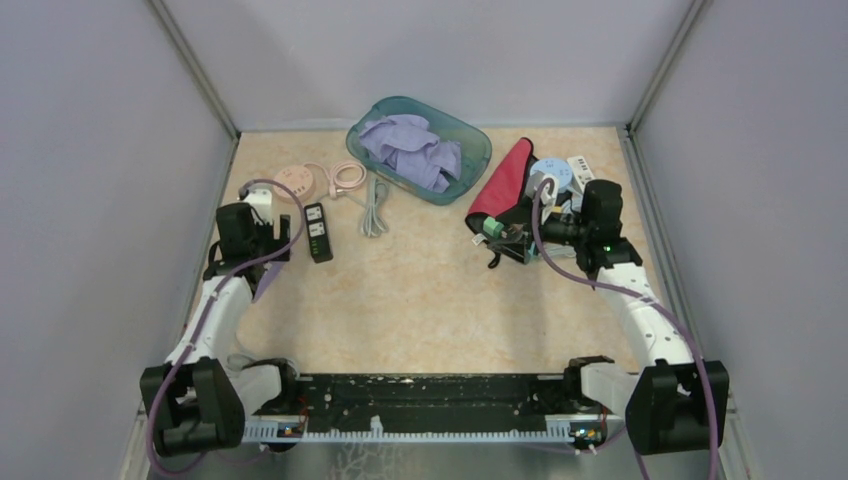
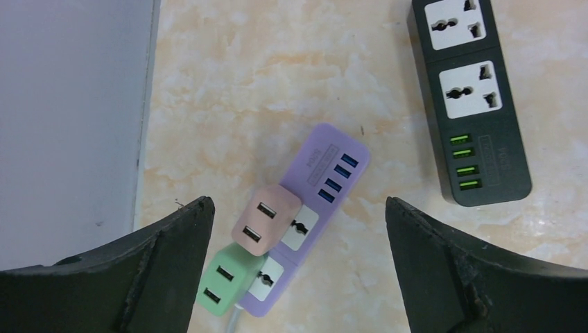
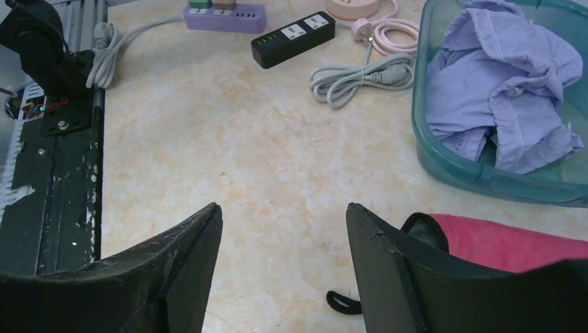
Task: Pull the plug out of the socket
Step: Pick up the socket from the corner of the board.
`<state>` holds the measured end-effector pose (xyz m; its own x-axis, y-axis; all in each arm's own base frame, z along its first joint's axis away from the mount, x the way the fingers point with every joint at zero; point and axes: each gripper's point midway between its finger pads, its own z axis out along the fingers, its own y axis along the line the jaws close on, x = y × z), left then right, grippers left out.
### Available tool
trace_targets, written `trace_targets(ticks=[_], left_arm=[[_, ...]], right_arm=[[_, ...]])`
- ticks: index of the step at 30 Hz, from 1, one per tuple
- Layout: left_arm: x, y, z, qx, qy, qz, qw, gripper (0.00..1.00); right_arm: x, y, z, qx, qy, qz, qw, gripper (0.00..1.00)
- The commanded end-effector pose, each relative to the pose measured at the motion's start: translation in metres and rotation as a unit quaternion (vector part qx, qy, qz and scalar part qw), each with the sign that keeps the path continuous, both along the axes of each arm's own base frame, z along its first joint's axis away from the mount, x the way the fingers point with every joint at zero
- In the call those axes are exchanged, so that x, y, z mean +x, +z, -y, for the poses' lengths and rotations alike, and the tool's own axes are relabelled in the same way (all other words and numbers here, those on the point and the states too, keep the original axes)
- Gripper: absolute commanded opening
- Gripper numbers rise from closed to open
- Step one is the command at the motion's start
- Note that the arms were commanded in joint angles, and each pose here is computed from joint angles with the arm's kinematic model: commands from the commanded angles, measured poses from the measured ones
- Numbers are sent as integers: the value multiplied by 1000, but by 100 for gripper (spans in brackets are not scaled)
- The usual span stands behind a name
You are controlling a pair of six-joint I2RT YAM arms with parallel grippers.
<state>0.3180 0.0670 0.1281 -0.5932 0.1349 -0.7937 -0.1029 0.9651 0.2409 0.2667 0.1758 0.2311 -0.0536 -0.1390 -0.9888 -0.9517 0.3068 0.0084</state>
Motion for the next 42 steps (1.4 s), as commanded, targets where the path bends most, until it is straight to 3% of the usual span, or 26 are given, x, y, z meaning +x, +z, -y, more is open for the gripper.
trace_targets(ticks=[1,5,8,15,18,19,21,26,34,42], left_arm=[[4,1,-14,41,-15,-14,999,94],[-1,-23,-21,36,-13,-32,999,85],[-6,-41,-22,20,-10,-51,998,83],[-6,-53,-22,-1,-14,-56,998,68],[-7,-59,-20,-10,-15,-62,998,66],[-6,-58,-19,-14,-18,-60,998,63],[-6,-55,-17,-19,-17,-57,998,46],[-5,-51,-14,-27,-17,-44,999,38],[-1,-40,14,-99,-53,-27,993,2],[-3,-28,29,-181,-16,-18,983,0]], right_arm=[[-7,23,-1,18,17,47,999,66],[-9,23,-2,21,18,49,998,67],[-9,23,-2,20,18,50,998,67],[-10,21,-3,22,23,47,998,67],[-10,20,-3,22,23,47,998,67],[-10,20,-2,22,22,46,998,67],[-10,19,-3,22,23,45,998,67],[-9,18,-3,22,24,43,999,67],[-8,18,-2,21,20,44,999,67],[-6,15,-2,20,18,41,999,67]])
